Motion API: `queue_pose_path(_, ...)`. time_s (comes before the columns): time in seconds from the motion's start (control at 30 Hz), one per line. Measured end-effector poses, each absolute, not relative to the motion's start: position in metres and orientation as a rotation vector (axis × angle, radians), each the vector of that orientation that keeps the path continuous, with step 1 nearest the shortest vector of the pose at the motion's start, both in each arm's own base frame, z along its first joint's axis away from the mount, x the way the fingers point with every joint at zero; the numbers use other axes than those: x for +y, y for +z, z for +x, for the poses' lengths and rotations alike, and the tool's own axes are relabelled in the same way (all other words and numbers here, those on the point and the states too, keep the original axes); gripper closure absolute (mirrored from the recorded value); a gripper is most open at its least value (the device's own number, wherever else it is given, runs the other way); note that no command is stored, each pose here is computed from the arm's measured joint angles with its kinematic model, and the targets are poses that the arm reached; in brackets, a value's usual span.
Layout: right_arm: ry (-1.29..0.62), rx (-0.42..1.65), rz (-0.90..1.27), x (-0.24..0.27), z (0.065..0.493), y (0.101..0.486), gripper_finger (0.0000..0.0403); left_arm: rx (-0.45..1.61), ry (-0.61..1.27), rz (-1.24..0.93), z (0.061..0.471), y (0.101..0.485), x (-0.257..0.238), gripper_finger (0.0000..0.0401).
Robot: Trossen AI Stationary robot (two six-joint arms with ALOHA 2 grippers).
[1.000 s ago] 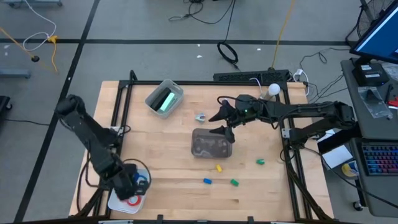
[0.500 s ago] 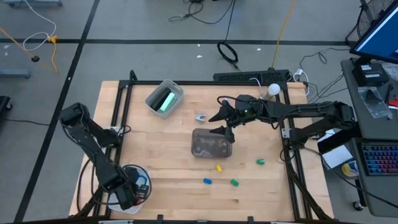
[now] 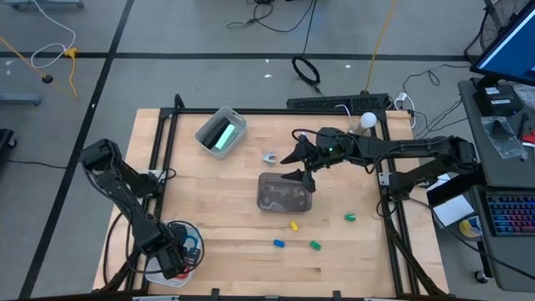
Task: Pick and place Stapler, Stapler remover, tape
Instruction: Put the pink tape into the white bin, then put the top right small green stapler into the gray bin
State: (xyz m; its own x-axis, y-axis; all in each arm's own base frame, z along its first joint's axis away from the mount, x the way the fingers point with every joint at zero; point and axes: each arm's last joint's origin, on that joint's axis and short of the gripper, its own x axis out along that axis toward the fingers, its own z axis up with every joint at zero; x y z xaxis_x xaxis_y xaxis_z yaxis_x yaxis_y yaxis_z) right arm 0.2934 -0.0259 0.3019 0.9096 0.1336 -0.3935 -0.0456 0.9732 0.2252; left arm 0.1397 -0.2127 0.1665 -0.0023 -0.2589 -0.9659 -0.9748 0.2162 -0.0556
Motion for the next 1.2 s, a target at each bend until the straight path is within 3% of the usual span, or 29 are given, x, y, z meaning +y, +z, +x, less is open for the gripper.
queue_pose_path(0.07, 0.092, 0.420, 0.222, -0.026, 0.293, 0.302, 0.0165, 1.473, 0.885, -1.233, 0.140, 0.167, -0.213, 0.0355)
queue_pose_path(0.4, 0.091, 0.420, 0.226, -0.026, 0.293, 0.302, 0.0165, 1.484, 0.867, -1.199, 0.139, 0.166, -0.212, 0.0208)
queue_pose_path(0.57, 0.091, 0.420, 0.226, -0.026, 0.293, 0.302, 0.0165, 1.484, 0.847, -1.223, 0.138, 0.172, -0.210, 0.0160)
queue_pose_path(0.9, 0.090, 0.480, 0.233, -0.025, 0.289, 0.298, 0.0165, 1.475, 0.741, -1.353, 0.129, 0.208, -0.196, 0.0142)
queue_pose_path(1.03, 0.082, 0.594, 0.245, -0.024, 0.277, 0.293, 0.0165, 1.318, 0.699, -1.389, 0.127, 0.221, -0.185, 0.0142)
queue_pose_path(1.2, 0.053, 0.785, 0.302, -0.021, 0.253, 0.288, 0.0165, 0.974, 0.603, -1.383, 0.133, 0.237, -0.169, 0.0142)
